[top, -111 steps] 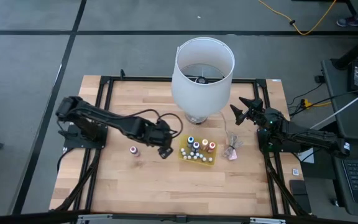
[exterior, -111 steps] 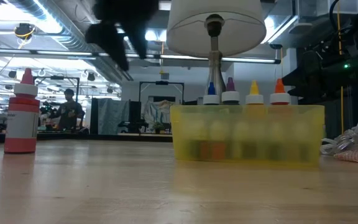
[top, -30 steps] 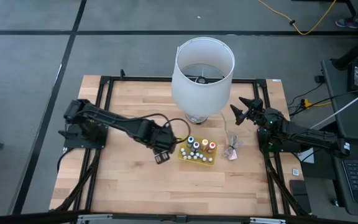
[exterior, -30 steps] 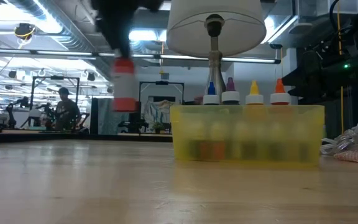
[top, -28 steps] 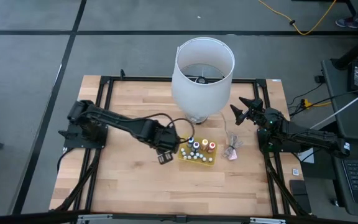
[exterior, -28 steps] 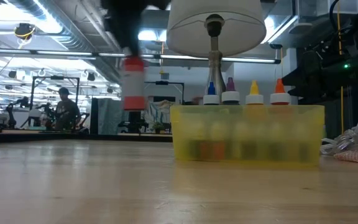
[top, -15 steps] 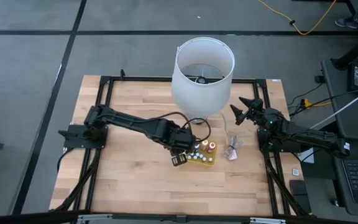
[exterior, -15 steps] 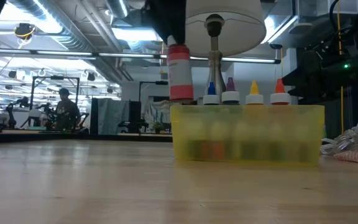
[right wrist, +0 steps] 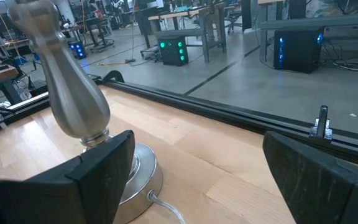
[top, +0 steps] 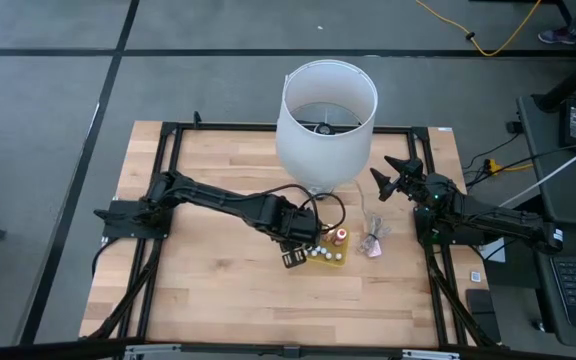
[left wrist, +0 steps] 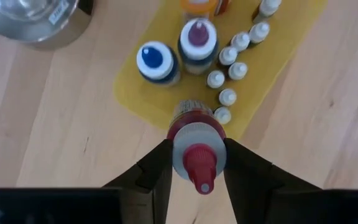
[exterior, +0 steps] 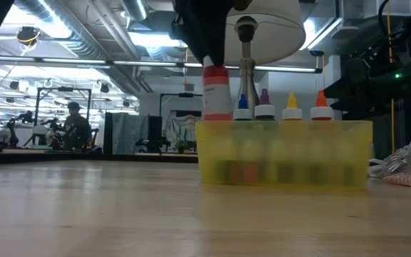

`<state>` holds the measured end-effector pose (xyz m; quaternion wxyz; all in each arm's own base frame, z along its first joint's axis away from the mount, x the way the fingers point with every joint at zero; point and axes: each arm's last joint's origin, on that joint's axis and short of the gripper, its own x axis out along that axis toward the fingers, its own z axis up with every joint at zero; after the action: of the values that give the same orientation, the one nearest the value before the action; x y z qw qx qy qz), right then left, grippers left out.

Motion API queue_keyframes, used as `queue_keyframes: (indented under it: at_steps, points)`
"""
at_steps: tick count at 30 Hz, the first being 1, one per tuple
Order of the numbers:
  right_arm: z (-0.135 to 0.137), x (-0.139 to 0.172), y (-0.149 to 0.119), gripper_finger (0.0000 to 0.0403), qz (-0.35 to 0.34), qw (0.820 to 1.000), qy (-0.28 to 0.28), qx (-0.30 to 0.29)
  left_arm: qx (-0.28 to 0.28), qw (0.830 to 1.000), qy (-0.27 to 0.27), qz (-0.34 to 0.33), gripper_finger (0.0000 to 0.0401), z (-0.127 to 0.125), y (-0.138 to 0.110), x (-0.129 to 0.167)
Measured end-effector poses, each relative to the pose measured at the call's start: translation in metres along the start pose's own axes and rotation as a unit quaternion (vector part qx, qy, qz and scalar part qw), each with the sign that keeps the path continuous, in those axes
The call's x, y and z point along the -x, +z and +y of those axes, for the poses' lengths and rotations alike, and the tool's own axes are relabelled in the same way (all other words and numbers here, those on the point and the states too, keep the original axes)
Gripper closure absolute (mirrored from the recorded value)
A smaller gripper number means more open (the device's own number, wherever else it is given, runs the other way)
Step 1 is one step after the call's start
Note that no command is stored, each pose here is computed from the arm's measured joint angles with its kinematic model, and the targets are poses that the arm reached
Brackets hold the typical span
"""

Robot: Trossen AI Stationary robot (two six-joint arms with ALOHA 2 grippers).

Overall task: Pick & Place food coloring
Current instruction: Put the red food coloring bottle into the yellow bin, then return to Home Position

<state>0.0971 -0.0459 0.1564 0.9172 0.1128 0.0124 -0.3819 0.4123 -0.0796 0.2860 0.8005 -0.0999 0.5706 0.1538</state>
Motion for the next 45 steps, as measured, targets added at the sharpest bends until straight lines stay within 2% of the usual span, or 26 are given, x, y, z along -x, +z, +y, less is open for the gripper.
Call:
queue_keyframes:
  at_steps: [11,37,45]
  points:
    - [0.0,0.0,0.0,0.0047,0.0,1.0,0.0,0.0,-0.009,0.999,-0.004,-0.033,0.028,-0.002,0.007,-0.002]
    - [0.0,0.0,0.0,0.0047,0.002,1.0,-0.001,0.001,-0.059,0.998,-0.006,-0.004,0.028,-0.015,0.012,-0.059]
    - [0.0,0.0,0.0,0.0047,0.002,1.0,-0.001,0.001,-0.054,0.998,-0.021,0.008,0.0244,-0.014,0.012,-0.059]
